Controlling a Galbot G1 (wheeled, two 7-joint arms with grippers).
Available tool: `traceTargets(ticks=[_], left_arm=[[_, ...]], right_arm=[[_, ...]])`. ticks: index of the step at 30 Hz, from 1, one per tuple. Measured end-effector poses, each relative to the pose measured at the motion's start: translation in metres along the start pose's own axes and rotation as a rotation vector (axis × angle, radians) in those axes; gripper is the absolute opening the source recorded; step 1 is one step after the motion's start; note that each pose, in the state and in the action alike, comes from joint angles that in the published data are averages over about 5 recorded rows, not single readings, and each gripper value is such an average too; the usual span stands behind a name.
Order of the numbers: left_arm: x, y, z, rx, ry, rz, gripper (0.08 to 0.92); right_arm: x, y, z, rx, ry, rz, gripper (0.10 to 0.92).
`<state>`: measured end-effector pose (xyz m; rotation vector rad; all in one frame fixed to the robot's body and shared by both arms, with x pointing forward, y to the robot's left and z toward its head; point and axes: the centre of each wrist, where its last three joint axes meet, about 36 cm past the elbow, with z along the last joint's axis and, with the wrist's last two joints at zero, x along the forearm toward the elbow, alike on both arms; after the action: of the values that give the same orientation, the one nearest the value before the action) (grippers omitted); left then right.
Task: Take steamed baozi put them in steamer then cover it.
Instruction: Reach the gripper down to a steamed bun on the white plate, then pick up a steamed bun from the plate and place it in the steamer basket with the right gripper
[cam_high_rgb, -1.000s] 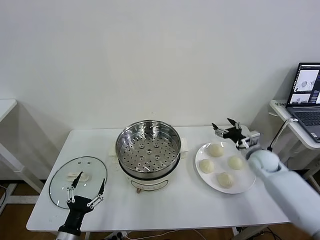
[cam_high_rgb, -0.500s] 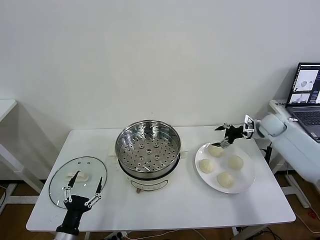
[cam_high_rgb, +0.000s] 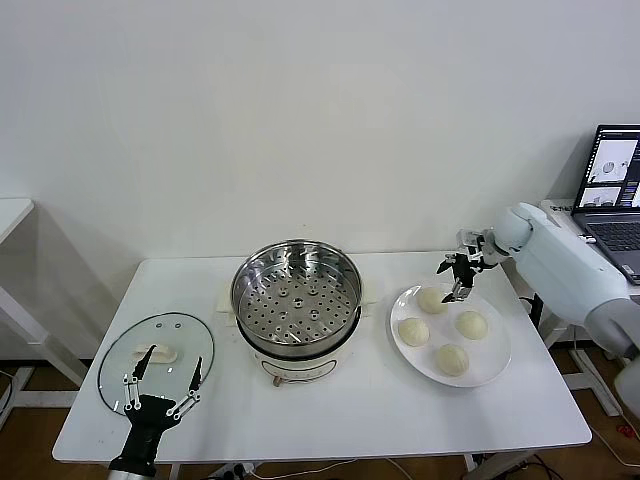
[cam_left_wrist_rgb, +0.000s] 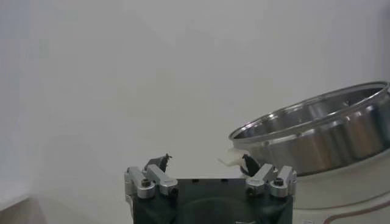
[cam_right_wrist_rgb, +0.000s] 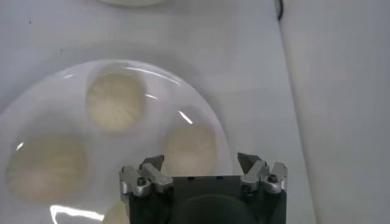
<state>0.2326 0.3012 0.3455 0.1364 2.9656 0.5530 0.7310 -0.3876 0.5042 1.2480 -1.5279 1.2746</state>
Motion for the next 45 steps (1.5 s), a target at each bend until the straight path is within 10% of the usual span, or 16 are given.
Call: traceTargets(ticks=[18, 31, 45], left_arm=[[0.000, 0.000, 0.004, 0.000, -0.002, -0.004, 0.823], [0.000, 0.002, 0.005, 0.001, -0.007, -0.014, 0.823], [-0.004, 0.002, -0.001, 0.005, -0.017, -0.021, 0.823]], right_arm=[[-0.039, 0.000, -0.016, 0.023, 0.050, -0.026, 0.818], [-0.047, 0.003, -0.018, 0.040, 0.060, -0.035, 0.642], [0.041, -0.029, -0.084, 0.412, -0.031, 0.038, 0.664]])
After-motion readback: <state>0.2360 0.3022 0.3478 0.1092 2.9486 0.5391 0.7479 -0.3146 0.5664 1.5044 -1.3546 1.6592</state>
